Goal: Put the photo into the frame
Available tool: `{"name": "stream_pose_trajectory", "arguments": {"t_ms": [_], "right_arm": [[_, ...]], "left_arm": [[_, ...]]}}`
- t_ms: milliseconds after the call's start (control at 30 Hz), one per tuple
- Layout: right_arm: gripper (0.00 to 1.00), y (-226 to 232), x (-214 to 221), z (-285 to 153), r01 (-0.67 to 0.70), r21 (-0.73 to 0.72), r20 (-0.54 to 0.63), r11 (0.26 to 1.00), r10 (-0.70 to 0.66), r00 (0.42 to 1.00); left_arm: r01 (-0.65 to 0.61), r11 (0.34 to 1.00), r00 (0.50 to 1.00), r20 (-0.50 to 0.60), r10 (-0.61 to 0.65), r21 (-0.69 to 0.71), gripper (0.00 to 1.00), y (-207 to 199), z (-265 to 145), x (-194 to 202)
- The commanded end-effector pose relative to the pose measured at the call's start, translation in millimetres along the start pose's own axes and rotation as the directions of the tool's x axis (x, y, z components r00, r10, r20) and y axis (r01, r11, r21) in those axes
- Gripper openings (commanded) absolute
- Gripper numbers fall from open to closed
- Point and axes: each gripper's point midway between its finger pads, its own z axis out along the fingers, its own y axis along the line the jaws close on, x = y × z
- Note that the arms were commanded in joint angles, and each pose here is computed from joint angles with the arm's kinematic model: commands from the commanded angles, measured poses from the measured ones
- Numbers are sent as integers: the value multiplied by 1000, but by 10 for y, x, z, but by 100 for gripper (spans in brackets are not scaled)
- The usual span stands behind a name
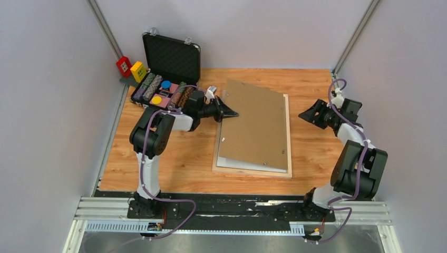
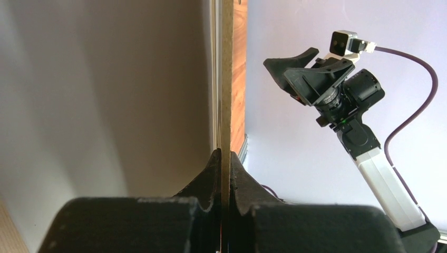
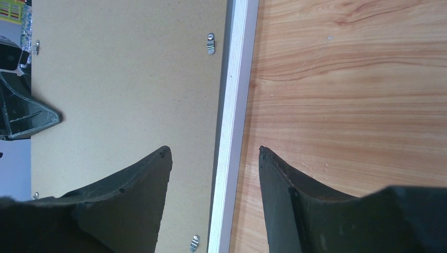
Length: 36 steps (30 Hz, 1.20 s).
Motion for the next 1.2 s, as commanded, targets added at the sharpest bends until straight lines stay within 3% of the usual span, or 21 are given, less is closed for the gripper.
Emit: {"name": "stream_pose_trajectory", "arguments": {"t_ms": [0,1167], "right_arm": [[60,80,-117,-36,42,-37,44,998,-40,998],[60,36,-83,-34,29,-38,37,999,-27,999]], "left_arm": [[-61,996,998,11,60,64,0,-212,9,-6],[-48,998,999,-18,49,51,0,-281,24,84]]}}
